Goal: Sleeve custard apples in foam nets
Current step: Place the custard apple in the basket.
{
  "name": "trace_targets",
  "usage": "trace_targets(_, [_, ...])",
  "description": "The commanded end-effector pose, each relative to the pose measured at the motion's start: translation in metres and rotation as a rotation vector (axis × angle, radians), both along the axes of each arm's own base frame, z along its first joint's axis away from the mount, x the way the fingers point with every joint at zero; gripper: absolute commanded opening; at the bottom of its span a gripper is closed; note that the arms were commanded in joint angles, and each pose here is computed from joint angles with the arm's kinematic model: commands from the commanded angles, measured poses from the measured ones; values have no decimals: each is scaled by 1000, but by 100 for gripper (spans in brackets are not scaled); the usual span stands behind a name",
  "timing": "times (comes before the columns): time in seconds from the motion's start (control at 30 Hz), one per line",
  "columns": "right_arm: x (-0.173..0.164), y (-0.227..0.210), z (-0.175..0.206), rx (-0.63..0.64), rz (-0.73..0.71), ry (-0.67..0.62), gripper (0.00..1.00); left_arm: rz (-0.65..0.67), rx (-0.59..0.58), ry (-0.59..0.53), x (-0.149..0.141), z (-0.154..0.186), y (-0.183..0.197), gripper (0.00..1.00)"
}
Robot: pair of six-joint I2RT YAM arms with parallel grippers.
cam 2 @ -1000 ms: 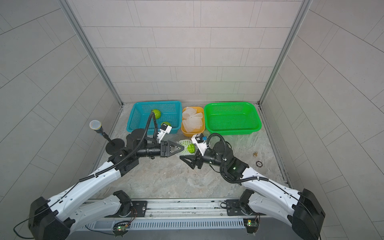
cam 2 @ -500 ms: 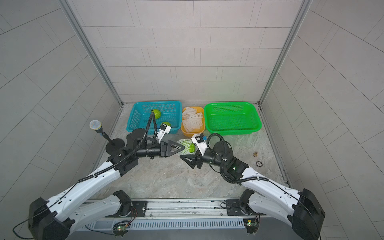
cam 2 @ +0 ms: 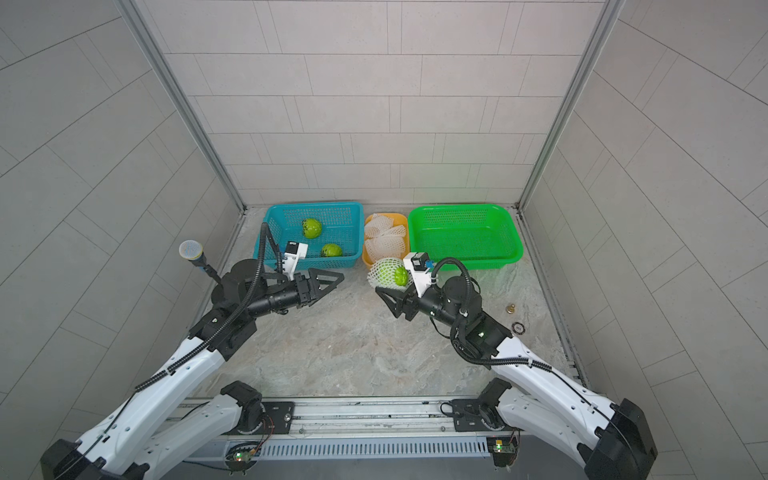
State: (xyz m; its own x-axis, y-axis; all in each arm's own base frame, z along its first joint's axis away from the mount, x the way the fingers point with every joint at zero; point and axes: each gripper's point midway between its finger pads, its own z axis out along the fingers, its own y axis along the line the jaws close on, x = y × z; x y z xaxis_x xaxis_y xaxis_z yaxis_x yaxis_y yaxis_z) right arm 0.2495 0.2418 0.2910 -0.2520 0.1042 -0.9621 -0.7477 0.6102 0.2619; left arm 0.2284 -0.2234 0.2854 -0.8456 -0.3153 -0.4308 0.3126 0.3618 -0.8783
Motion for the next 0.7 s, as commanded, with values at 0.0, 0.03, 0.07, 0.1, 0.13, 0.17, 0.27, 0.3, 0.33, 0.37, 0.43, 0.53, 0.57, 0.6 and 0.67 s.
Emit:
trace_targets(0.0, [23,-18,21,27,-106,-38,76,7,4,-7,-3,-4,3,89])
trace_targets(0.03, [31,-26,22,30,-138,-34,77,12,13,-3,-3,-8,5,89])
trace_targets(0.07, [41,-34,24,33,-180,-31,77,16,21,3,-4,-12,6,89])
trace_targets(0.1, [51,-42,23,33,-218,-23,77,17,24,7,-5,-14,6,89])
trace_targets(0.13, [62,-52,23,41,-263,-11,77,20,25,12,-5,-18,7,89])
trace_targets(0.17, [73,-61,23,50,-300,-1,77,23,20,17,-6,-20,7,89])
trace_targets(0.27, [101,-84,18,48,-402,21,76,27,14,30,-8,-27,8,89])
trace_targets(0.3, [110,-90,16,48,-424,26,76,28,13,34,-8,-29,8,89])
trace_targets(0.33, [119,-96,14,52,-449,36,76,30,12,38,-9,-31,9,89])
trace_targets(0.37, [129,-102,12,62,-469,48,76,28,10,44,-10,-33,9,89])
trace_targets(0.43, [146,-111,6,76,-501,66,76,31,15,63,-11,-41,10,89])
trace_targets(0.53, [171,-123,-9,77,-544,103,76,34,5,57,-15,-41,12,89])
trace_targets(0.57, [180,-128,-15,71,-564,123,76,37,4,60,-16,-42,12,89])
trace_targets(0.6, [190,-133,-22,73,-580,147,76,40,3,64,-16,-44,13,89])
trace_targets(0.67, [208,-141,-37,88,-595,191,76,44,1,70,-17,-46,13,89])
